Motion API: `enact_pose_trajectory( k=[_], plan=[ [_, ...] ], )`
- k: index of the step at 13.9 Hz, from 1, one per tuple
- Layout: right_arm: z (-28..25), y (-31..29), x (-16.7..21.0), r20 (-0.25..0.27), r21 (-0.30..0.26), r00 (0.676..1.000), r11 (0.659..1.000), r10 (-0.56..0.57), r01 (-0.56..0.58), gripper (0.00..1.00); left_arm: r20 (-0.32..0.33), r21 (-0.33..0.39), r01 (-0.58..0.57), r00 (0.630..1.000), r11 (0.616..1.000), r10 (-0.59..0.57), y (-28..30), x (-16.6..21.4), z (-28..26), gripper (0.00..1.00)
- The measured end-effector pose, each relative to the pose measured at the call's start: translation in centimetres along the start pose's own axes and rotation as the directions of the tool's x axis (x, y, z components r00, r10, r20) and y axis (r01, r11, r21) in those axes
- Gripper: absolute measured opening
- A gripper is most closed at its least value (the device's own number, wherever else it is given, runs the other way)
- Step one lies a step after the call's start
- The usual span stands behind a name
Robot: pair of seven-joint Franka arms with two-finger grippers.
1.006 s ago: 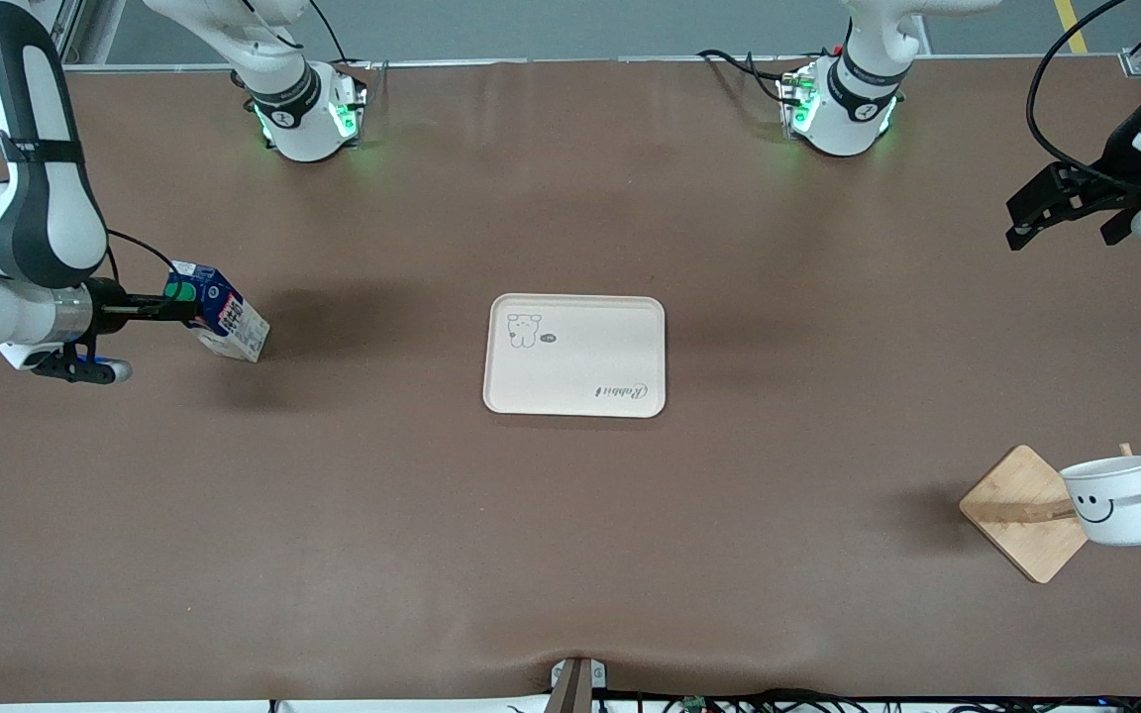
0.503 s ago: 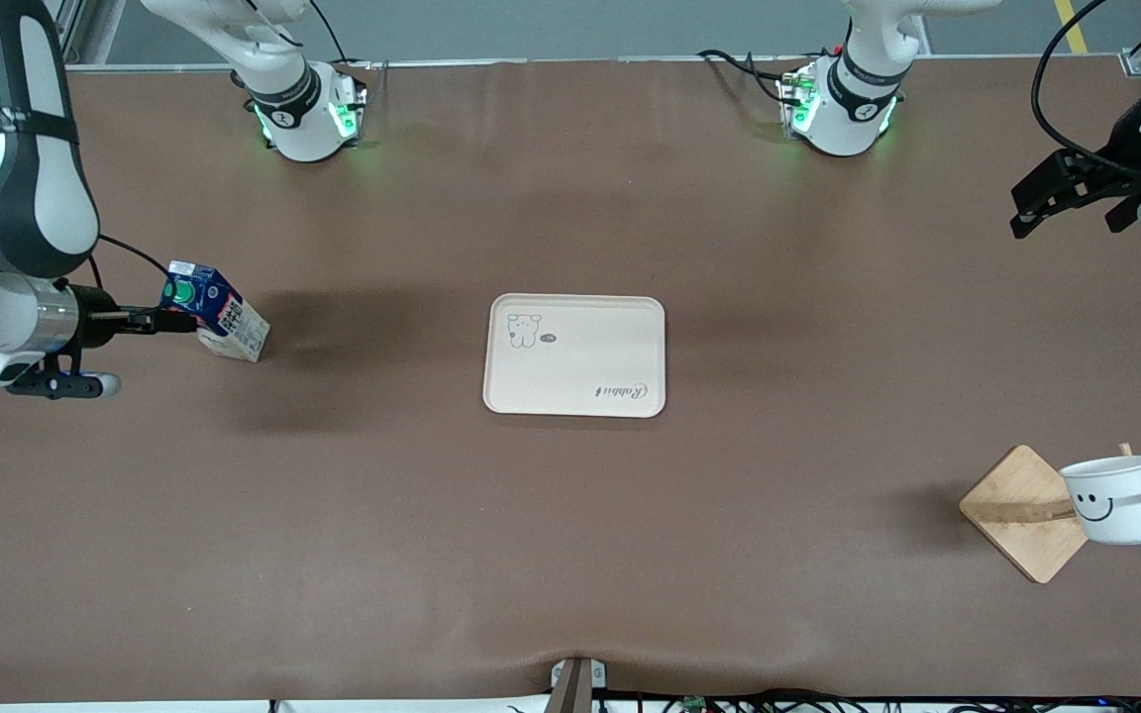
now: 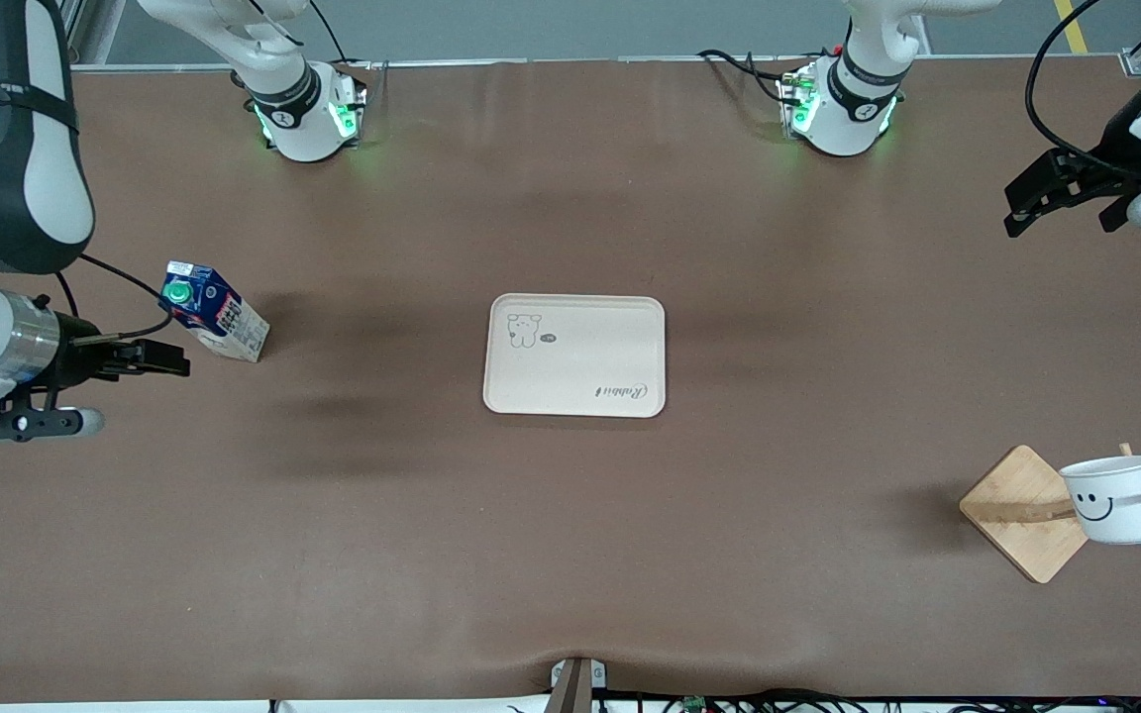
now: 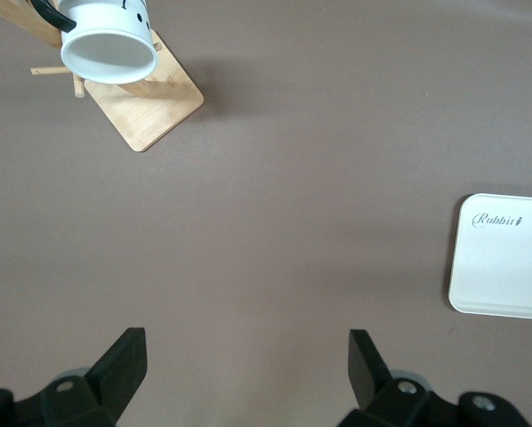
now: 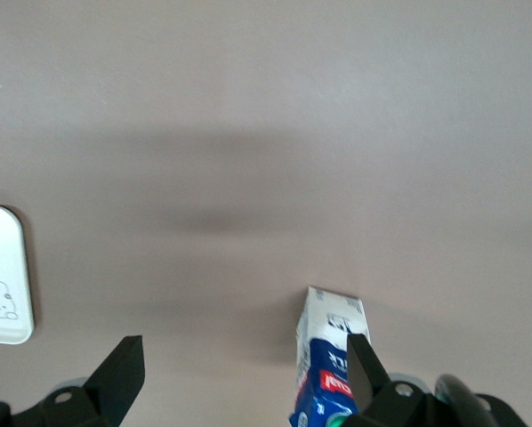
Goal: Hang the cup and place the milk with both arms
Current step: 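Open the right gripper and withdraw it from the milk carton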
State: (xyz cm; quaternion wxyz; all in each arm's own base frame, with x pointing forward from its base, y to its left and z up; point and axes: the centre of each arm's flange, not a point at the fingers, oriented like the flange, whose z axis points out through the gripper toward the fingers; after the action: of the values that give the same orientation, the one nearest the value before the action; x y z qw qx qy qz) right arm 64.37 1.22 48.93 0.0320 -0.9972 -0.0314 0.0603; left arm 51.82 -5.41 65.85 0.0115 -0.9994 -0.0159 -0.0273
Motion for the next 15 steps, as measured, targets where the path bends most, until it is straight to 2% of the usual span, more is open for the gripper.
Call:
enact_pose_trajectory(
  k=[4,6,7,10,15],
  plan=[
    [-5.8,-0.8,0.6,-0.118,-0.01,0.993,1.0,-0.016,0.015,1.0,0.005,0.001,-0.003,1.0,1.0,0.003,0.2,0.0,0.2,1.0],
    [-8.1,-1.2,0.2,-0.155,-0.011,0.988,1.0,-0.024,0.023,1.0,0.007,0.001,-0.005,1.0,1.0,0.005,0.3,-0.1,0.3,1.0],
    [-8.9,-1.4,-0.2,-0.154,-0.011,0.988,1.0,-0.027,0.026,1.0,0.008,0.001,-0.006,1.0,1.0,0.006,0.3,-0.1,0.4,1.0],
    [-11.4,-1.2,-2.5,-0.104,-0.007,0.994,1.0,-0.023,0.022,1.0,0.009,0.001,-0.007,1.0,1.0,0.007,0.4,-0.1,0.4,1.0],
    [-17.5,0.6,-9.6,-0.045,0.005,0.999,1.0,0.009,-0.008,1.0,0.011,0.002,-0.011,1.0,1.0,0.011,0.6,-0.1,0.5,1.0]
  ],
)
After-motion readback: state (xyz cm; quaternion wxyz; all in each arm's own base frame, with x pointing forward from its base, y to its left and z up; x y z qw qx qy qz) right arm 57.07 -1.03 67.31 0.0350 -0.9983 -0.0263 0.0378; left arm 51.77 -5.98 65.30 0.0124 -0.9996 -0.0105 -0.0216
